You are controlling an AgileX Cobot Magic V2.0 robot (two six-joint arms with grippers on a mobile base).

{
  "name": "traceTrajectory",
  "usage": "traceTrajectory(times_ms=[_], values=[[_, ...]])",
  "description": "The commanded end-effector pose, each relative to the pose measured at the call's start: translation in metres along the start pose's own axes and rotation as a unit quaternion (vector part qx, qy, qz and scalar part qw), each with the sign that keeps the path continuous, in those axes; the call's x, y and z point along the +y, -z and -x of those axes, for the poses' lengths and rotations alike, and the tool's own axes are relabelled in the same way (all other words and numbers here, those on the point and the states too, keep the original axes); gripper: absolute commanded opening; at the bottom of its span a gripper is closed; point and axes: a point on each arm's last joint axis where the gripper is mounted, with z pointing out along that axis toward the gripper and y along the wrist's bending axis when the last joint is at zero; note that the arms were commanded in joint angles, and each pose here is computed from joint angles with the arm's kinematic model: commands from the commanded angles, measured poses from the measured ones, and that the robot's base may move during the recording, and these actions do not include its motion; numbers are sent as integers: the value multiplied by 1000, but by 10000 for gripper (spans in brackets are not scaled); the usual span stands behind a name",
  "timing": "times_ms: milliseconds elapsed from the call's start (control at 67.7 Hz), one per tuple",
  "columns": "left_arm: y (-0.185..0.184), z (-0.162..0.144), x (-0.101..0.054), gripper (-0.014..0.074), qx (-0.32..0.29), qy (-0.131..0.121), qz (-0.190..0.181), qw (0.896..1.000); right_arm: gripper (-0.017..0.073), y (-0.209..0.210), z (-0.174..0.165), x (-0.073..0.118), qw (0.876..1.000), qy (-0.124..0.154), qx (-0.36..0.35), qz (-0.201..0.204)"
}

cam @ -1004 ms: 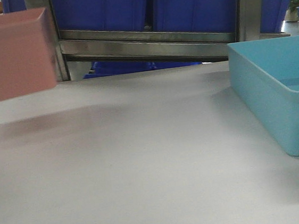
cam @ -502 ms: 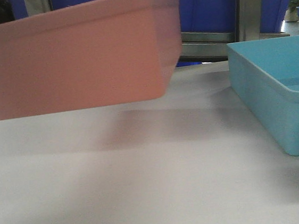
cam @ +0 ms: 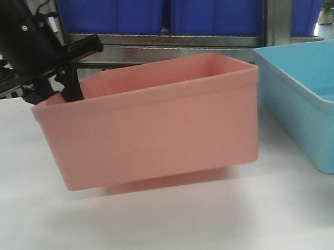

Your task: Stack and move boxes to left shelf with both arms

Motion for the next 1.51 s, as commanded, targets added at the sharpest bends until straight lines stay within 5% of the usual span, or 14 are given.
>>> traceTrajectory(times_ms=[0, 428, 650, 768, 1049, 1359, 1492], values=[[17, 1, -19, -2, -26, 5, -35, 999, 55, 3, 16, 1, 998, 6, -62, 2], [12, 0, -21, 50, -22, 3, -36, 999, 55, 3, 16, 1, 998, 6, -62, 2], [12, -4, -21, 458, -1, 1, -32, 999, 55, 3, 16, 1, 998, 6, -62, 2], [21, -6, -22, 547, 0, -19, -34, 999, 55, 3, 16, 1, 998, 6, -62, 2], [108, -24, -31, 379, -73, -169, -22, 983, 55, 3, 16, 1, 998, 6, -62, 2], [190, -81, -12, -8, -203, -220, 30, 954, 55, 3, 16, 1, 998, 18, -65, 2], [202, -115, 2, -4, -259, -227, 32, 938, 55, 3, 16, 1, 998, 17, -65, 2]])
